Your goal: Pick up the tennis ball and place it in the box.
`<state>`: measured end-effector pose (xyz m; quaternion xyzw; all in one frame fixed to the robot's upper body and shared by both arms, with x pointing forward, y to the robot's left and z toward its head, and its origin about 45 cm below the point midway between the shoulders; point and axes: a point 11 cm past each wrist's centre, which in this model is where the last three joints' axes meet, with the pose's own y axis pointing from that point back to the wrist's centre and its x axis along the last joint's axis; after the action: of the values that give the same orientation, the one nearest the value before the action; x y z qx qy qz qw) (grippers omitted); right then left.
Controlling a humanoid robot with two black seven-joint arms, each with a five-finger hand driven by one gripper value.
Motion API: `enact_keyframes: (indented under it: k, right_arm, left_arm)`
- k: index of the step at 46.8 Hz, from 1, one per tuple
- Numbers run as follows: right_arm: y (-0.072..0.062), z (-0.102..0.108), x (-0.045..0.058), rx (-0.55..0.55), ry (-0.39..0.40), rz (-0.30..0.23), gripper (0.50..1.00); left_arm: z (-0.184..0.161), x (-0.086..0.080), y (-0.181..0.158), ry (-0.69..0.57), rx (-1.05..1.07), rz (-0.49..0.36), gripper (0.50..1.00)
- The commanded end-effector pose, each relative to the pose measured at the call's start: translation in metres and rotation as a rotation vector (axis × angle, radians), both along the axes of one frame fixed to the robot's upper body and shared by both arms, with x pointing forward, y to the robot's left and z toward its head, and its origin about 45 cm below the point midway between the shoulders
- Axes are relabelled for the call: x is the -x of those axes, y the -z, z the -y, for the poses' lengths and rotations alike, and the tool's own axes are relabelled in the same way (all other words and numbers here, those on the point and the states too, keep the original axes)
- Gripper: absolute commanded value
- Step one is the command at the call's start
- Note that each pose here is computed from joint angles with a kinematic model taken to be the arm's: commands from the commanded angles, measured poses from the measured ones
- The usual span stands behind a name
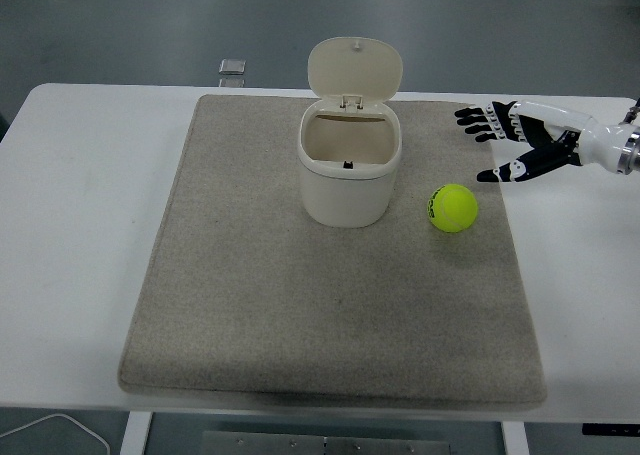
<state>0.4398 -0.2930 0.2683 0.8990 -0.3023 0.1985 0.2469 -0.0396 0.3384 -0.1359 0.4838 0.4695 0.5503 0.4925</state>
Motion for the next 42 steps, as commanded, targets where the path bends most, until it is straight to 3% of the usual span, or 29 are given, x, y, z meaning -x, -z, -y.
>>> enact_keyframes:
  k: [1,9,18,31,42]
  right_arm:
    - [0.001,-0.004,0.005,0.041,-0.045,0.02,0.928]
    - [0.006,-0.014,0.011,0.104,-0.113,0.05,0.926]
    - [0.013,-0.016,0.009,0.189,-0.122,0.128,0.924]
    - [0.028,-0.018,0.012,0.228,-0.119,0.159,0.921]
    - [0.046,-0.031,0.019,0.236,-0.15,0.143,0.921]
  left_arm:
    - [0.0,0.0,0.0,0.0,0.0,0.0,0.99]
    - [0.0,0.0,0.0,0.0,-0.001,-0.001,0.992]
    - [0.0,0.0,0.0,0.0,-0.001,-0.001,0.992]
    - [0.0,-0.001,0.0,0.0,0.0,0.0,0.992]
    - [0.0,0.0,0.0,0.0,0.0,-0.001,0.992]
